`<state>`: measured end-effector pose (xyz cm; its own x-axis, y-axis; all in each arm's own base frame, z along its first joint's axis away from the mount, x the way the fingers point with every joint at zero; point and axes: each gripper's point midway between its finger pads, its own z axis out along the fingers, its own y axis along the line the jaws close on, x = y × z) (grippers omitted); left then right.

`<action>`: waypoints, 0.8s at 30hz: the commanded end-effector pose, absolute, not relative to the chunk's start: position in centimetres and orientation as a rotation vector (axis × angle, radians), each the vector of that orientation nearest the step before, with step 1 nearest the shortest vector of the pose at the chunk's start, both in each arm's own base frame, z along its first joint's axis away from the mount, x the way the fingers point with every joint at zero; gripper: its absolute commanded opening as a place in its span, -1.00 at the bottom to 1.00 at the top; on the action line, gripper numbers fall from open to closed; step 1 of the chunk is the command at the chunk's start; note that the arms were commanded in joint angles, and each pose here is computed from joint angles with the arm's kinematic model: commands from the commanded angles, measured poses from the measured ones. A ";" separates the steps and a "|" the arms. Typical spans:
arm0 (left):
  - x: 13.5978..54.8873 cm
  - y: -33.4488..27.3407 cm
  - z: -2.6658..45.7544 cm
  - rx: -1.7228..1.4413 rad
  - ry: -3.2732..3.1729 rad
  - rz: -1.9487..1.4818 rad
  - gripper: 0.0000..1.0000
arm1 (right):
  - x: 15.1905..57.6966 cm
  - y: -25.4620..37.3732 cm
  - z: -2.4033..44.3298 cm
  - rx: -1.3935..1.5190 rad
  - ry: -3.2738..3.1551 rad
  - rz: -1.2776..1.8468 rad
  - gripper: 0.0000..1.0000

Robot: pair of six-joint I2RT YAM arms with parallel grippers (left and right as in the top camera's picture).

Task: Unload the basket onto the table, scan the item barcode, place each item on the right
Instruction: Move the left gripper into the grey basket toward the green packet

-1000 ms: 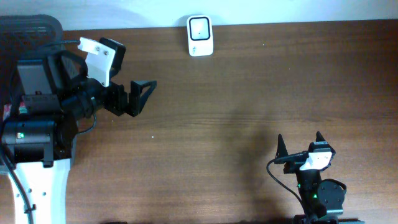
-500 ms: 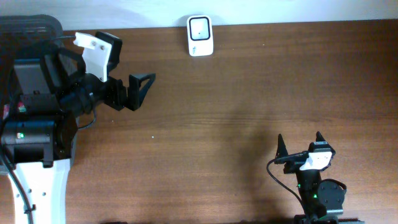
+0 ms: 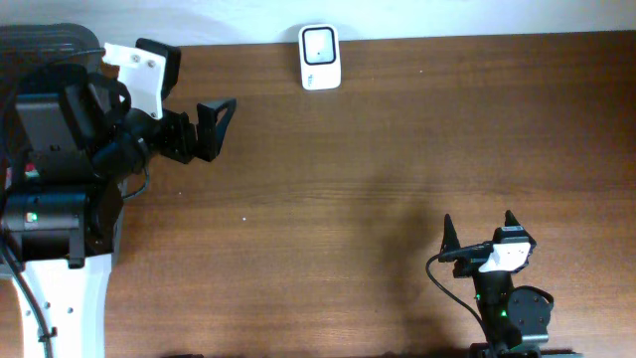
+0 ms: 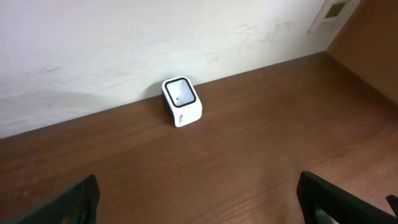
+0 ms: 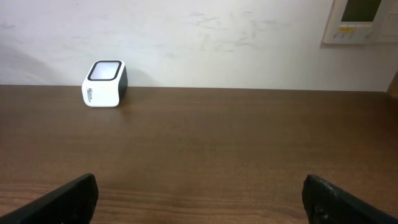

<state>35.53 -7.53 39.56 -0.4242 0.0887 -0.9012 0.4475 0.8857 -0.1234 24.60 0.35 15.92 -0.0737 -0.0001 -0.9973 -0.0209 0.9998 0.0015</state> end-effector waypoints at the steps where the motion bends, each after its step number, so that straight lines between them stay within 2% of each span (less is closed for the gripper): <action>1: 35.8 -7.3 40.3 0.371 1.973 -0.411 0.98 | 24.6 0.4 15.6 -0.018 1.648 0.014 0.97; 10: 36.9 -5.9 40.4 0.280 1.991 -0.351 0.98 | 24.6 0.4 15.6 -0.018 1.648 0.014 0.97; 14: 38.6 -5.7 38.9 0.259 2.099 -0.360 0.98 | 24.6 0.4 15.6 -0.018 1.648 0.014 0.97; 18: 39.7 -4.7 35.4 0.236 2.288 -0.318 0.98 | 24.6 0.4 15.6 -0.018 1.648 0.014 0.97; 22: 42.1 -0.1 35.0 0.095 2.363 -0.029 0.98 | 24.6 0.4 15.6 -0.018 1.648 0.014 0.97; 24: 43.8 4.2 36.2 -0.172 2.282 0.088 0.98 | 24.6 0.4 15.6 -0.018 1.648 0.014 0.97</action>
<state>42.09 -2.07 34.09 -0.7202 0.0476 -0.6921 0.1392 0.9873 -0.0770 24.60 0.35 15.92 -0.0737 -0.0008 -0.9973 -0.0210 0.9998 0.0007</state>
